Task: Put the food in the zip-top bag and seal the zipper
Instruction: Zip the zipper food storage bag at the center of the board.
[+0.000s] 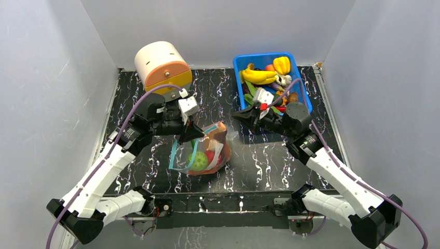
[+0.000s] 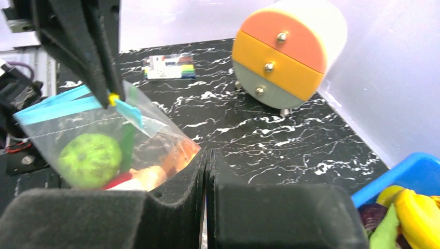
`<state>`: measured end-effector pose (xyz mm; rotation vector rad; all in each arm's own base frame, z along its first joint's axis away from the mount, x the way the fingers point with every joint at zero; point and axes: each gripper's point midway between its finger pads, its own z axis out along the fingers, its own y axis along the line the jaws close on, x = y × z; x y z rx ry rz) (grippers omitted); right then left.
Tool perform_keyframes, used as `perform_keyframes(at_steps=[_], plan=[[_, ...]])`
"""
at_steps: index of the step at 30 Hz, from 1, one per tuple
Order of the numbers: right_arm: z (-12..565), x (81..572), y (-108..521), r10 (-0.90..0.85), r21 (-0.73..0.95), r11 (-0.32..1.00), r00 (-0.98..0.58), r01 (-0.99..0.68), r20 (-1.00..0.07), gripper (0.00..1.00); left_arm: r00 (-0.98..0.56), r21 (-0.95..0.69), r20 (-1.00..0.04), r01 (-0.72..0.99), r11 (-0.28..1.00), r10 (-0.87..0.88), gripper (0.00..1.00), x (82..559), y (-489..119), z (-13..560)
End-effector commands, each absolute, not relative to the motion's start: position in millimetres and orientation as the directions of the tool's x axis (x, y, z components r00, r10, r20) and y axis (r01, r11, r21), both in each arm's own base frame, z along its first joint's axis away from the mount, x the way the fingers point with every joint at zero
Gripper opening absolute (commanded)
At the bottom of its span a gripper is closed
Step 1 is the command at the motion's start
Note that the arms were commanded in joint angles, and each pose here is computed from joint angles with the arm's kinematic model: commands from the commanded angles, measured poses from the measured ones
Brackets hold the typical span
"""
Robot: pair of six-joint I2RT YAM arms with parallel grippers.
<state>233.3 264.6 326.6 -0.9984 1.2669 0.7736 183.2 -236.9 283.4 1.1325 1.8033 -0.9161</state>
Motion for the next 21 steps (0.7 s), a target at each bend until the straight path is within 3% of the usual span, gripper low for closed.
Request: perform_keyframes(at_steps=[1,3,4,5,10,12,21], plan=[[357,242,254,0.037,-0.175,0.438,0.212,-0.882,-0.976,0.00,-0.301,-0.175,-0.888,0.921,0.348,0.349,0.00,174,-230,281],[353,221,267,0.028,-0.244,0.276,0.262,-0.929,-0.965,0.00,-0.296,-0.175,-0.891,0.924,0.340,0.344,0.00,173,-231,281],[349,207,273,0.024,-0.270,0.172,0.278,-0.948,-0.960,0.04,-0.295,-0.177,-0.892,0.924,0.338,0.342,0.00,173,-232,281],[346,199,276,0.018,-0.276,0.105,0.279,-0.955,-0.960,0.14,-0.291,-0.176,-0.895,0.926,0.333,0.338,0.00,173,-232,282],[351,186,277,0.043,-0.358,0.033,0.359,-0.933,-0.932,0.44,-0.252,-0.162,-0.917,0.944,0.287,0.310,0.00,173,-240,294],[355,180,278,0.063,-0.402,-0.006,0.401,-0.916,-0.914,0.52,-0.223,-0.144,-0.929,0.953,0.266,0.294,0.00,174,-243,300],[371,185,294,0.087,-0.389,-0.058,0.384,-0.919,-0.919,0.52,-0.191,-0.136,-0.942,0.969,0.209,0.274,0.00,186,-260,317]])
